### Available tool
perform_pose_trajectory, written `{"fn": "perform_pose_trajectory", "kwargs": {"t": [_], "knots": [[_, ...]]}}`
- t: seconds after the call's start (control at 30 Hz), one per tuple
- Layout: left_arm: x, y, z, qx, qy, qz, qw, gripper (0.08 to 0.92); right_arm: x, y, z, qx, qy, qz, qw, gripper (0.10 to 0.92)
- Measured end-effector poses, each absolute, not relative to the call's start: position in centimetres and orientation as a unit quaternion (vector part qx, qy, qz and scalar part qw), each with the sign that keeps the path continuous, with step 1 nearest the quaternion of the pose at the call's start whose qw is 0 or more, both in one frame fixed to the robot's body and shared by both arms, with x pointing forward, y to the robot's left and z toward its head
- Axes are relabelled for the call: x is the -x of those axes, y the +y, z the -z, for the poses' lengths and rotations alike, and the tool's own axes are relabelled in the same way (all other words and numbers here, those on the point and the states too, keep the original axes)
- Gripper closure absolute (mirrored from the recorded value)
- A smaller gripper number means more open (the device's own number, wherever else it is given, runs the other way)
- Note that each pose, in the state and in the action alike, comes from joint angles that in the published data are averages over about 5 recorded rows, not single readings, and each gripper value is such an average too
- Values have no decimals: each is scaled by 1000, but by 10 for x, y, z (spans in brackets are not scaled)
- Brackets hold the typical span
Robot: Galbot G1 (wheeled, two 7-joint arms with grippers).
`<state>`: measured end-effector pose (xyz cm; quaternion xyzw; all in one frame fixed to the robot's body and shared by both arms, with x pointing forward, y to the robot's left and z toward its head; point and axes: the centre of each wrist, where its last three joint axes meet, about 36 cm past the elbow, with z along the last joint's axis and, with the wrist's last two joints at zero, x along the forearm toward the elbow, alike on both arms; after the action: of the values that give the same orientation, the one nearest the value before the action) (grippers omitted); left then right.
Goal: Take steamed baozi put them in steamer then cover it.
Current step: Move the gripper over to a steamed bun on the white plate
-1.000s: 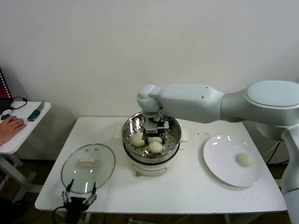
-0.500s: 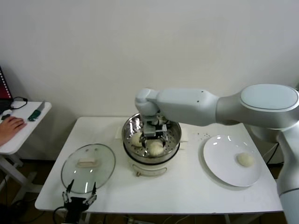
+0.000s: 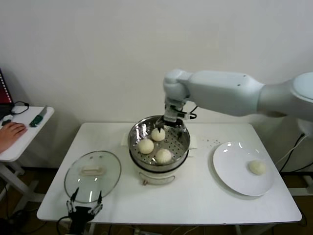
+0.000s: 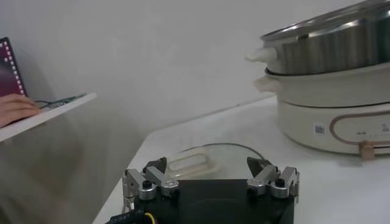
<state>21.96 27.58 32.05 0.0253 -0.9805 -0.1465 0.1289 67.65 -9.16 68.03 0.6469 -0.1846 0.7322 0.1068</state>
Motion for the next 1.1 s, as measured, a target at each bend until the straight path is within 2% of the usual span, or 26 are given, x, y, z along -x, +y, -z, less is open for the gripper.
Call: {"fn": "perform_pose_trajectory", "kwargs": {"t": [0.33,0.6,0.8,1.1], "knots": [[-222,273,-325,-24,-981,151,122,177,-686,-249,-681,-563,-420,-654,279,200],[-222,271,-325,-26,-980,153,123,177,-671,-357,-635,-503,-497,-590,389,200],[-222,269,-326,-27,-980,156,124,177,-656,-411,-583,-477,-513,-560,443,200],[-220,267,-327,-30,-979,159,127,177,-643,-461,-523,-455,-525,-531,484,200]]}}
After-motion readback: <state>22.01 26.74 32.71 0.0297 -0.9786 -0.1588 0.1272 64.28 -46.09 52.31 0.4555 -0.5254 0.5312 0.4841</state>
